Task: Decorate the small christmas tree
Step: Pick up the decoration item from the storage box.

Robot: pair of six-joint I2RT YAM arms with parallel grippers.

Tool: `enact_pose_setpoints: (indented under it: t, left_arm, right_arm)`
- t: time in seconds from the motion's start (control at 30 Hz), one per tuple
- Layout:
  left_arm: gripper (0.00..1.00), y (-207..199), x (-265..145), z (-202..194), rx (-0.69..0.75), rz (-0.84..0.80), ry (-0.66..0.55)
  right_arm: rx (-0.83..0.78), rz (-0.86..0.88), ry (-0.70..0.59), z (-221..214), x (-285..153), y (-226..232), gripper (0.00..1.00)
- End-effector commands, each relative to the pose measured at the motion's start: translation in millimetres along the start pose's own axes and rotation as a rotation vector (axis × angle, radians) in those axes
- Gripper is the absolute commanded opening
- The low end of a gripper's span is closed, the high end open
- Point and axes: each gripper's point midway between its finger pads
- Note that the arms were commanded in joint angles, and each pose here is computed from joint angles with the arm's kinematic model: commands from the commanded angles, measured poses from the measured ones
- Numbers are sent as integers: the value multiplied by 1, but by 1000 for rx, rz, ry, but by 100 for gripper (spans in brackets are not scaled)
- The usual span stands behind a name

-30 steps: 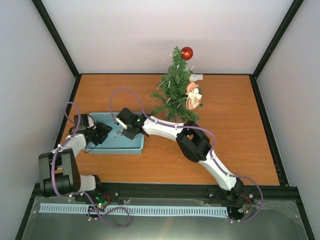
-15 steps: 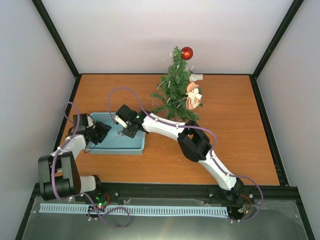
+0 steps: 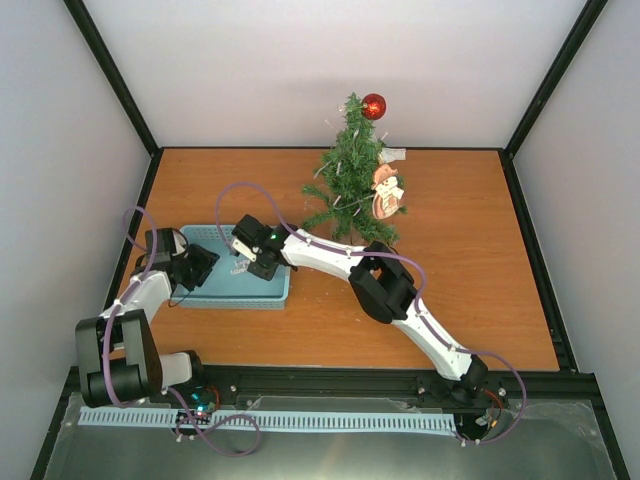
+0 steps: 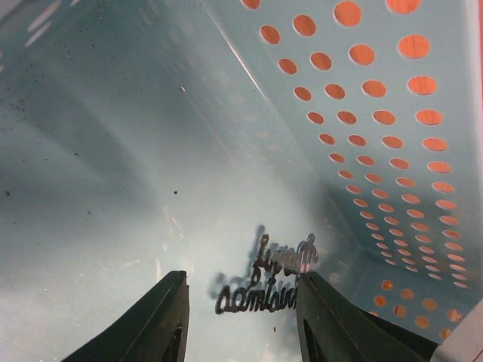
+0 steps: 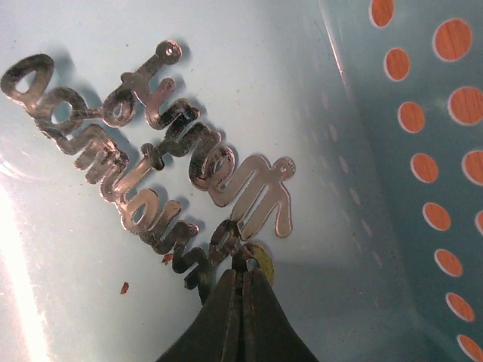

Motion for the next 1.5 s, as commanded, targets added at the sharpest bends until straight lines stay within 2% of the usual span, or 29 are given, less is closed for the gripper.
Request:
enact_pose_setpoints:
  t: [0.0,0.1,0.23,0.47,0.67,0.9,1.1,1.3,1.47]
  left_arm:
    - [40,-4,-4,3,-31,-21,-15]
    - [41,-3,1,0,-16,-27,6]
    - [45,-17,11,-5,49,-135,59]
    - [52,-1,21,-15,66,-98,84]
    - [52,7,32,-29,39,-103,147]
    - [51,-9,30,-34,10,-186,186]
    - [51,-2,25,-26,32,-56,153]
    - [42,-1,5,-19,-12,75,108]
    - [41,-9,11,-23,-60,25,136]
  right_arm:
    - [-11,6,80,-22,19,3,3]
    - [6,20,68,-20,18,5,3]
    - [20,37,61,-21,20,8,3]
    - [31,53,51,-20,20,10,3]
    - [41,62,47,-20,22,9,3]
    - [44,65,46,-20,22,9,3]
    - [45,62,40,-18,21,8,3]
    - [48,64,36,-16,20,8,3]
    - [49,69,37,-18,21,9,3]
Point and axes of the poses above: each gripper's point midway between its finger pads, its own x axis out along the fingers, its own y axis along the line the jaws close on, z = x × y, and after that the axes turned 6 degrees about x, right-handed
